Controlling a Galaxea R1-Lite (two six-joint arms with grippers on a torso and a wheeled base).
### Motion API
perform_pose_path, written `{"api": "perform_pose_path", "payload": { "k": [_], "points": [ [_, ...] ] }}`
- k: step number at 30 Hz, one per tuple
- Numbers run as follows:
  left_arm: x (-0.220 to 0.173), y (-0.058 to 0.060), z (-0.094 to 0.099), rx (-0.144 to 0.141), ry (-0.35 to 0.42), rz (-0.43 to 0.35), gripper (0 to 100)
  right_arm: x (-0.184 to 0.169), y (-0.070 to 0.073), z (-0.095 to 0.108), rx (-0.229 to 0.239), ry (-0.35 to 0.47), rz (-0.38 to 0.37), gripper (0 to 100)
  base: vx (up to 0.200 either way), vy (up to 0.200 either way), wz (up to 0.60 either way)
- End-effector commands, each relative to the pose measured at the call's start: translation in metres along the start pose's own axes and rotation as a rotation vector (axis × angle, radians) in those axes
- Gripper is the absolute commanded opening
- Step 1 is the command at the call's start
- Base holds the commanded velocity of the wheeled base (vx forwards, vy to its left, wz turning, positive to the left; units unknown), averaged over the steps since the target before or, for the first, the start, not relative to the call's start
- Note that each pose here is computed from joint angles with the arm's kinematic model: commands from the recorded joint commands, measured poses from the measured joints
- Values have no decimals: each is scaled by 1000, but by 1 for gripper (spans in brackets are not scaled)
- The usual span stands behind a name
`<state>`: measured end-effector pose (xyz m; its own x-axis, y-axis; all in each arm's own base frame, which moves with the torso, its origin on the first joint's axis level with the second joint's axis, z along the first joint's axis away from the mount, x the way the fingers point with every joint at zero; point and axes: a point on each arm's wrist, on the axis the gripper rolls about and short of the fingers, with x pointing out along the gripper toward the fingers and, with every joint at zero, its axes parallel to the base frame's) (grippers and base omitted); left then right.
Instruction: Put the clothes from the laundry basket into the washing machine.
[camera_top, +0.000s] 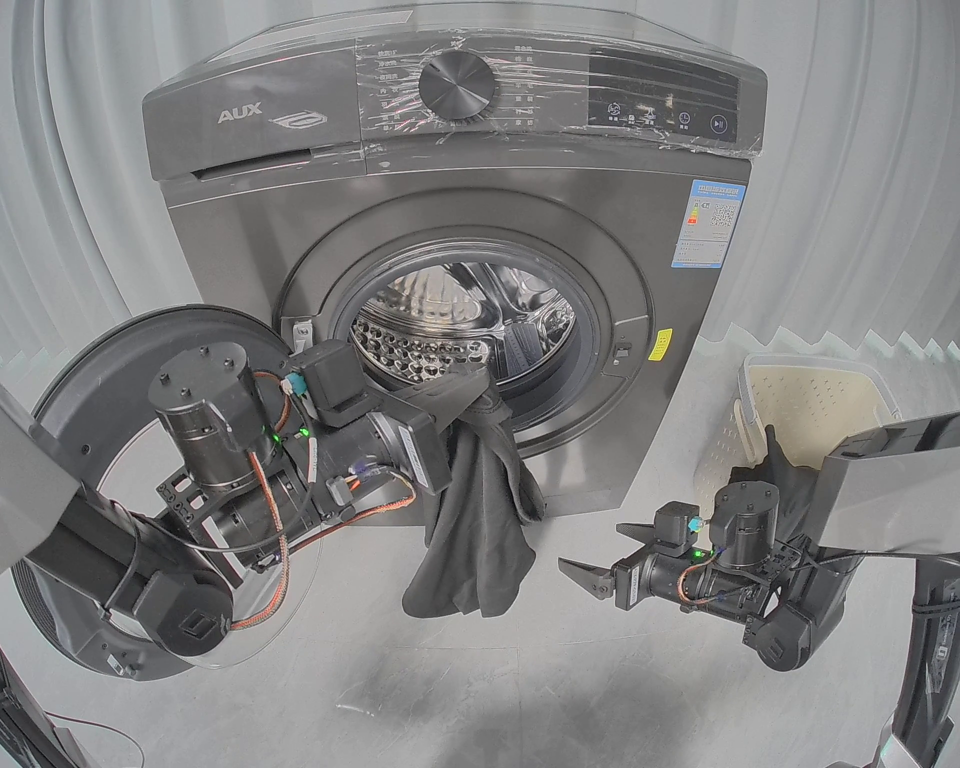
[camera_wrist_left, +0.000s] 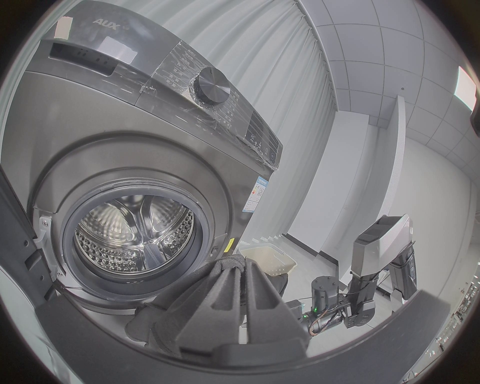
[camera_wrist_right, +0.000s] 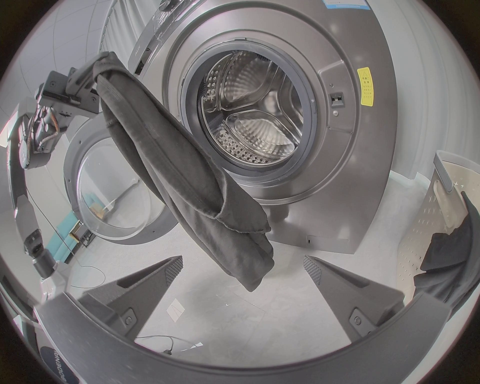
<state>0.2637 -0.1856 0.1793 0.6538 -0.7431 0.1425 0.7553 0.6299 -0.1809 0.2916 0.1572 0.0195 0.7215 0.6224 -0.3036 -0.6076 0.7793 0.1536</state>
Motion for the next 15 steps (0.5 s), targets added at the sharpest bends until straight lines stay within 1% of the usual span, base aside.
{"api": "perform_pose_path", "payload": {
  "k": [1, 3, 7, 15],
  "points": [
    [0, 0, -1, 0, 1, -2, 0, 13, -6, -11, -7, 21, -12, 100, 0, 0, 0],
    [0, -1, 0, 0, 0, -3, 0, 16, -10, -12, -6, 16, -22, 100, 0, 0, 0],
    [1, 0, -1, -1, 1, -5, 0, 26, -14, -12, -10, 1, -23, 100, 0, 0, 0],
    [2, 0, -2, -1, 3, -6, 0, 46, -15, -14, -19, -26, -12, 100, 0, 0, 0]
  ]
}}
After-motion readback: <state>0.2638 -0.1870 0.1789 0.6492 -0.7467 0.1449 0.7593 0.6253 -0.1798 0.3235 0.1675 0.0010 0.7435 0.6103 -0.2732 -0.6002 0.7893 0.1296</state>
